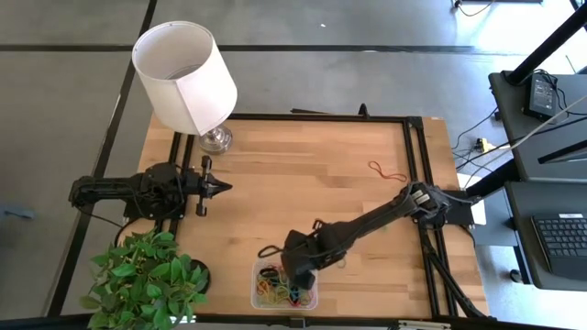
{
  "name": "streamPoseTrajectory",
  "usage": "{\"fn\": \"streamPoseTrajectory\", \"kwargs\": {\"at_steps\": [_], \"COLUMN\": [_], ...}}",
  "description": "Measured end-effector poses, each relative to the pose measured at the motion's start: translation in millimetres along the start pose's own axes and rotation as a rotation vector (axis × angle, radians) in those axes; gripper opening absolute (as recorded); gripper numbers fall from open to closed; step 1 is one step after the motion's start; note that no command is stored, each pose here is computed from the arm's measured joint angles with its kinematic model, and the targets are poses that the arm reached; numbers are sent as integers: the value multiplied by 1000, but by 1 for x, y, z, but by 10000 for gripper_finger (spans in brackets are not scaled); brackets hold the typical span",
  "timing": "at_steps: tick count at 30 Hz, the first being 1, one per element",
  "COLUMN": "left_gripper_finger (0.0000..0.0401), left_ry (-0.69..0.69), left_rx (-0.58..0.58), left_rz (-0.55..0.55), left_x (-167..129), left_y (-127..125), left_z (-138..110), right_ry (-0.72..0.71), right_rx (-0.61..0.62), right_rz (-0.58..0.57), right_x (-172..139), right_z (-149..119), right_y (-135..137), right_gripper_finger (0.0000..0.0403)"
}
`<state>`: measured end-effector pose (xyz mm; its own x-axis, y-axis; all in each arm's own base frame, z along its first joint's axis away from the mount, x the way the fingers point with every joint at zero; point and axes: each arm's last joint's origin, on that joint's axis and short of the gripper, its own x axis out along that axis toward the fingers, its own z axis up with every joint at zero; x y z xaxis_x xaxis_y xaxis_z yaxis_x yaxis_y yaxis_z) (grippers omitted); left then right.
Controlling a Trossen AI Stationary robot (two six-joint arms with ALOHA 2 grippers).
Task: Pick and place rubber bands into bin
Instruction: Put the green rubber band into the transparent bin
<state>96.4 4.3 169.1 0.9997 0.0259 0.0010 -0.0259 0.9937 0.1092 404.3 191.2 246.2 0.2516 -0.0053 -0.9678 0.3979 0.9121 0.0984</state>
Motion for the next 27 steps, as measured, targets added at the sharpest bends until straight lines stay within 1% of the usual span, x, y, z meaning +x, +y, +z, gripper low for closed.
{"fn": "streamPoseTrajectory", "kwargs": {"at_steps": [3,5,6,9,12,15,18,21,25,27], "left_gripper_finger": [8,7,6,6,8,7,6,7,8,7], "left_ry": [0,0,0,0,0,0,0,0,0,0], "left_rx": [0,0,-1,0,0,0,0,0,0,0], "left_rz": [0,0,0,0,0,0,0,0,1,1], "left_x": [0,0,0,0,0,0,0,0,0,0], "left_y": [0,0,0,0,0,0,0,0,0,0], "left_z": [0,0,0,0,0,0,0,0,0,0], "right_ry": [-44,-67,-81,-83,-107,-126,-136,-207,-240,-260], "right_rx": [12,-9,-18,-58,-93,-120,-129,-128,-117,-102], "right_rz": [11,-2,2,-20,-25,-29,-13,66,104,119], "right_x": [0,3,3,6,7,12,16,16,20,14], "right_z": [6,7,7,11,21,22,13,2,-27,-44], "right_y": [-1,0,1,-5,-17,-31,-49,-70,-110,-133], "right_gripper_finger": [34,11,7,8,3,4,2,3,4,4]}}
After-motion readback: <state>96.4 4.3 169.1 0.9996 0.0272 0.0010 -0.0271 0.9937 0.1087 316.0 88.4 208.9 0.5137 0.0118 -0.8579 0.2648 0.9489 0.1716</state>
